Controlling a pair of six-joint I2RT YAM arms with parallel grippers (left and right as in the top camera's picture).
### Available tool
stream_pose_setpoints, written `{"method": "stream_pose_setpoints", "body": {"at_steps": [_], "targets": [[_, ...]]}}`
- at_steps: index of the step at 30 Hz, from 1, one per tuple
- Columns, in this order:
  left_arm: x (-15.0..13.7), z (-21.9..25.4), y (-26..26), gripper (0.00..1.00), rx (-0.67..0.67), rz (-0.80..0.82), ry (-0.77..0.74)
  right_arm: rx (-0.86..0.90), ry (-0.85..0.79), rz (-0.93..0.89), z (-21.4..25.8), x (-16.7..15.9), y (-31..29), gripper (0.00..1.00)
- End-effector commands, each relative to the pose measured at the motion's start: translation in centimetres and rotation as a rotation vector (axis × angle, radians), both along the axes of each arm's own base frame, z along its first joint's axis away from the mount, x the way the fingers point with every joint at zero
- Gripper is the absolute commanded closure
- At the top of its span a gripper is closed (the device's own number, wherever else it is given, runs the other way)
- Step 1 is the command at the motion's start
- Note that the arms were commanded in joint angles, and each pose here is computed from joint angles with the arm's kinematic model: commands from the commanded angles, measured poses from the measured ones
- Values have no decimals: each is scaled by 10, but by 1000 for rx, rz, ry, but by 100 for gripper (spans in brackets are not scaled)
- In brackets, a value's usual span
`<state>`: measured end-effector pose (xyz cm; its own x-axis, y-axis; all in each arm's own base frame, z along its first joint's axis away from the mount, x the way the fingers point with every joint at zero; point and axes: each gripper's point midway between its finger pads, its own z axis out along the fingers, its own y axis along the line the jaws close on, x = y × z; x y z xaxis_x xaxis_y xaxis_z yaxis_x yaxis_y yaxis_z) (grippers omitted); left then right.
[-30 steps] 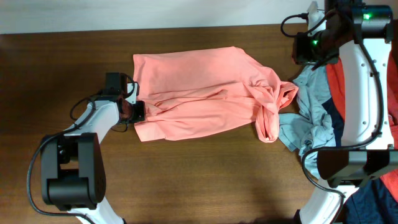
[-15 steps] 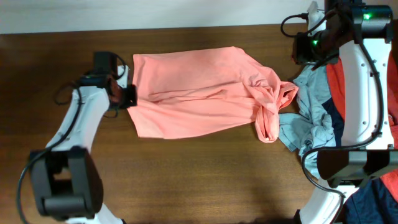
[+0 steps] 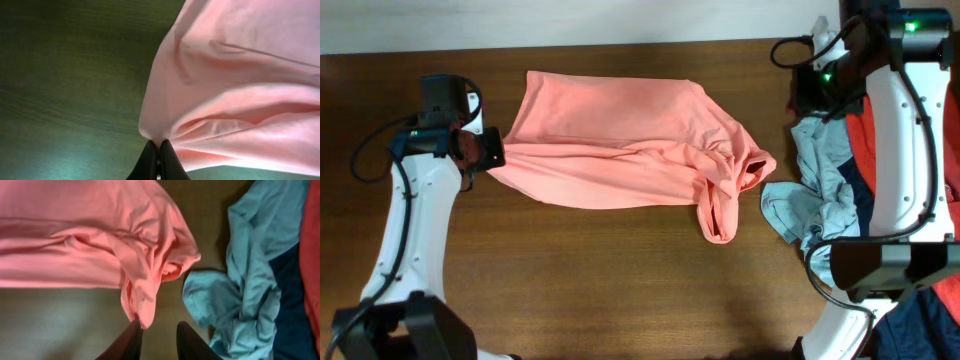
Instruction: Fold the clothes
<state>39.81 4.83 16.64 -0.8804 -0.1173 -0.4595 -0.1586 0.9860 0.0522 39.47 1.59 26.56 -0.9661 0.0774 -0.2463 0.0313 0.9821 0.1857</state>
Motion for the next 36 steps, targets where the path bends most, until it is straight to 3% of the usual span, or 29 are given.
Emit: {"method": "stream_pose_setpoints", "body": {"at_steps": [1, 7, 11, 17, 26, 32, 36], "targets": [[-2, 21, 2, 99, 21, -4, -46, 39, -74, 21, 31, -18, 8, 71], [-3, 21, 2, 99, 21, -4, -43, 42, -134, 60, 57, -48, 27, 71], [-5, 20, 1, 99, 20, -4, -35, -42, -153, -37, 68, -83, 17, 71], [-4, 20, -1, 99, -3, 5, -39, -110, -59, -209, 31, -139, 0, 71], [-4, 20, -3, 99, -14, 6, -42, 123, 43, -174, -91, -126, 43, 70], [-2, 20, -3, 99, -14, 6, -47, 160, 55, -162, -156, -111, 51, 70], [-2, 17, -3, 99, -15, 6, -39, 166, 71, -136, -183, -108, 57, 62]]}}
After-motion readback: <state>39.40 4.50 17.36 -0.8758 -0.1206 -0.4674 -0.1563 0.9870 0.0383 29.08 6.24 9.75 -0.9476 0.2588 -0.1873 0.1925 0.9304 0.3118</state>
